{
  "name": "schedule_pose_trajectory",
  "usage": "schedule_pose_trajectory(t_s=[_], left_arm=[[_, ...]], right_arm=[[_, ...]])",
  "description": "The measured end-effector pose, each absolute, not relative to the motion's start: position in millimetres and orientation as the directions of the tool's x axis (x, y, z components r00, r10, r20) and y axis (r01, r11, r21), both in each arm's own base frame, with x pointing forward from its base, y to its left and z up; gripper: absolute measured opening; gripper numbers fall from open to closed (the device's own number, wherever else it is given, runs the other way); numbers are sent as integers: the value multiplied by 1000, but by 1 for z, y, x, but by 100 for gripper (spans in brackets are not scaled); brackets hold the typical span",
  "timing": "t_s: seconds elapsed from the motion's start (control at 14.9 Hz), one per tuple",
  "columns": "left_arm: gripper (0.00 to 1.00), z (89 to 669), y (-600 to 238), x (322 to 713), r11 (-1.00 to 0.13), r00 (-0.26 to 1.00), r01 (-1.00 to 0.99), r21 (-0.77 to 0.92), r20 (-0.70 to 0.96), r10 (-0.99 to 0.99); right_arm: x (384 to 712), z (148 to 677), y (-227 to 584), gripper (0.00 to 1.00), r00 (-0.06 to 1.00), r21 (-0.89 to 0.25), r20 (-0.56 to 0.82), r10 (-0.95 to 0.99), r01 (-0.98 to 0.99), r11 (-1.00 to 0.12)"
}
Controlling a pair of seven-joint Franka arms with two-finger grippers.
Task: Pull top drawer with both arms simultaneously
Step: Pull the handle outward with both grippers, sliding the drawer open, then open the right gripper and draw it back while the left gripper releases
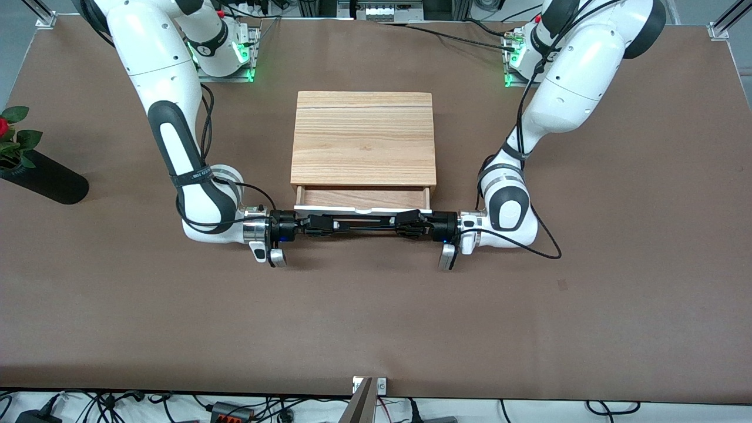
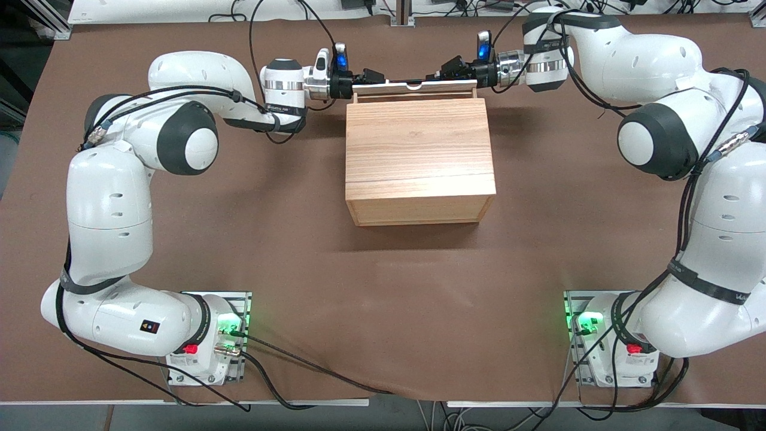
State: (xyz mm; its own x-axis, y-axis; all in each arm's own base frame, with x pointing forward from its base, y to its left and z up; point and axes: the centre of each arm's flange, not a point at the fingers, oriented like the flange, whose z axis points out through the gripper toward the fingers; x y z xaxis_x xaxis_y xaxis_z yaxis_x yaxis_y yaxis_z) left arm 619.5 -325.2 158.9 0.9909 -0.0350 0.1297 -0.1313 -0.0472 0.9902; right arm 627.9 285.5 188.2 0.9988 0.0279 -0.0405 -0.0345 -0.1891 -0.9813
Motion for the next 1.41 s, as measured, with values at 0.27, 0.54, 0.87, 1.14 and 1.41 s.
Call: schedule_pose_trajectory(t_s=[0.27,0.54,0.87,1.14,1.41], left_arm=[[15,158,-331,620,-76,991,-133,988,133,-14],[16,158,-331,620,-77,990,-140,987,139,-14],[45,152,-329,621,-117,984,-180,977,181,-5],[81,147,-327,635,-163,976,-211,964,217,19],[100,149,-327,642,-181,972,-223,958,232,29]], right_arm=[[644,206,298,44,997,-974,-28,-74,-44,-224],[647,230,312,83,999,-958,26,-31,16,-285],[657,263,289,100,996,-897,65,58,84,-433],[675,311,252,100,976,-768,155,155,218,-602],[685,343,202,100,944,-583,207,258,331,-742]])
